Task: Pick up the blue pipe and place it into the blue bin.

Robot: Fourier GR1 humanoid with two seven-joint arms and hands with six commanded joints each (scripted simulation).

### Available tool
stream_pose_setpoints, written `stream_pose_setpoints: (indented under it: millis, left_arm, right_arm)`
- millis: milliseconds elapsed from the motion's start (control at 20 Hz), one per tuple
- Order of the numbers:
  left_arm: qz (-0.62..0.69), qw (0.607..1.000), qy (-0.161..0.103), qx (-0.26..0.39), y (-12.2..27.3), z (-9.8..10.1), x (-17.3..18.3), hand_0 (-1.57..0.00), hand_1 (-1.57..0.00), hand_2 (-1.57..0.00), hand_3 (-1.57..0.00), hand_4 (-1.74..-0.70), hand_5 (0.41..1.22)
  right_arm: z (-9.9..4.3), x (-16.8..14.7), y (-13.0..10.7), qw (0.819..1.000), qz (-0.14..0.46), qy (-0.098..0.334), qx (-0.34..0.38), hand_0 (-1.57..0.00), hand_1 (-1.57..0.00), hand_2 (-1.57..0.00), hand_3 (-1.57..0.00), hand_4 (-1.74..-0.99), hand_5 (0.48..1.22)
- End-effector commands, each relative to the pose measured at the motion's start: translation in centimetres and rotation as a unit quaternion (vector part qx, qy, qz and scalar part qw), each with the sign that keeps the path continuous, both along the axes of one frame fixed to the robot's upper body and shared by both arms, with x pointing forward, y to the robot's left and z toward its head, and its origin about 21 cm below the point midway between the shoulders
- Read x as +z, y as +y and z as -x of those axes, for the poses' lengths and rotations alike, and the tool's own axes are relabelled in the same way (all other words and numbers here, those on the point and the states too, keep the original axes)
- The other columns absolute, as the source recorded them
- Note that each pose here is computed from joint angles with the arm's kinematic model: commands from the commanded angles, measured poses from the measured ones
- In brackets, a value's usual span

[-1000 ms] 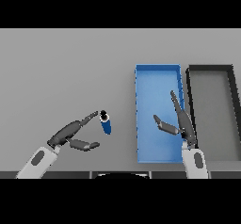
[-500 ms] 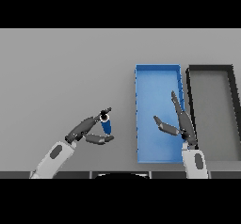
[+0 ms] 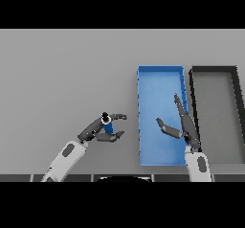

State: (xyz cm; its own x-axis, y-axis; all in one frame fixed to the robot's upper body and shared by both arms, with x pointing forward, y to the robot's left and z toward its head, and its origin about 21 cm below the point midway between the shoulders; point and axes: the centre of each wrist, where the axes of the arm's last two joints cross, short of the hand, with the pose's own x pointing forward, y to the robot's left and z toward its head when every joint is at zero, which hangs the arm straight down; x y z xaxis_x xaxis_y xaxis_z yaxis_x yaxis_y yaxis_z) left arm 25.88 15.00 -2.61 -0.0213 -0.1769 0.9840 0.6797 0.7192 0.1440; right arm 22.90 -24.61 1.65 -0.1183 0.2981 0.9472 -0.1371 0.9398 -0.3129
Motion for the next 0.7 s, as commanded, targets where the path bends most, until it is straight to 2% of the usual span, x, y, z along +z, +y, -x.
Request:
stream_pose_setpoints:
  millis: [0,100,150,250,300,400,650]
  left_arm:
    - [0.017,1.0,0.001,0.0,-0.3,0.3,-0.1,-0.18,-0.41,-0.58,-0.59,-1.3,0.784]
    - [0.027,1.0,-0.002,0.005,-0.5,0.5,-0.1,-0.65,-0.83,-0.94,-0.91,-1.45,0.941]
    - [0.029,1.0,-0.005,0.0,-0.7,0.7,0.1,-0.83,-0.98,-1.06,-1.02,-1.5,0.997]
    - [0.026,1.0,-0.002,-0.005,-1.4,0.8,0.2,-1.1,-1.19,-1.25,-1.2,-1.59,1.078]
    - [0.025,1.0,-0.004,-0.006,-1.4,1.0,0.2,-1.19,-1.27,-1.31,-1.26,-1.62,1.106]
    - [0.025,1.0,-0.015,-0.008,-1.3,1.4,0.0,-1.33,-1.38,-1.4,-1.37,-1.56,1.148]
    - [0.044,0.998,-0.053,-0.01,-2.5,1.6,0.8,-1.49,-1.51,-1.52,-1.51,-1.49,1.197]
  right_arm:
    - [0.2,-0.2,0.2,1.0,0.0,0.003,0.003,0.0,0.0,0.0,0.0,-1.192,0.56]
    - [0.1,0.0,-0.1,1.0,0.004,0.003,-0.003,0.0,0.0,0.0,0.0,-1.189,0.562]
    - [0.0,0.1,-0.3,1.0,0.01,0.002,-0.005,0.0,0.0,0.0,0.0,-1.184,0.562]
    - [-0.1,-0.2,-0.1,1.0,0.011,0.006,-0.004,0.0,0.0,0.0,0.0,-1.179,0.561]
    - [0.1,-0.2,0.0,1.0,0.009,0.0,-0.003,0.0,0.0,0.0,0.0,-1.178,0.561]
    - [0.2,0.0,0.0,1.0,0.006,0.0,-0.002,0.0,0.0,0.0,0.0,-1.176,0.559]
    - [-0.1,-0.2,0.0,1.0,0.011,0.008,-0.003,0.0,0.0,0.0,0.0,-1.16,0.554]
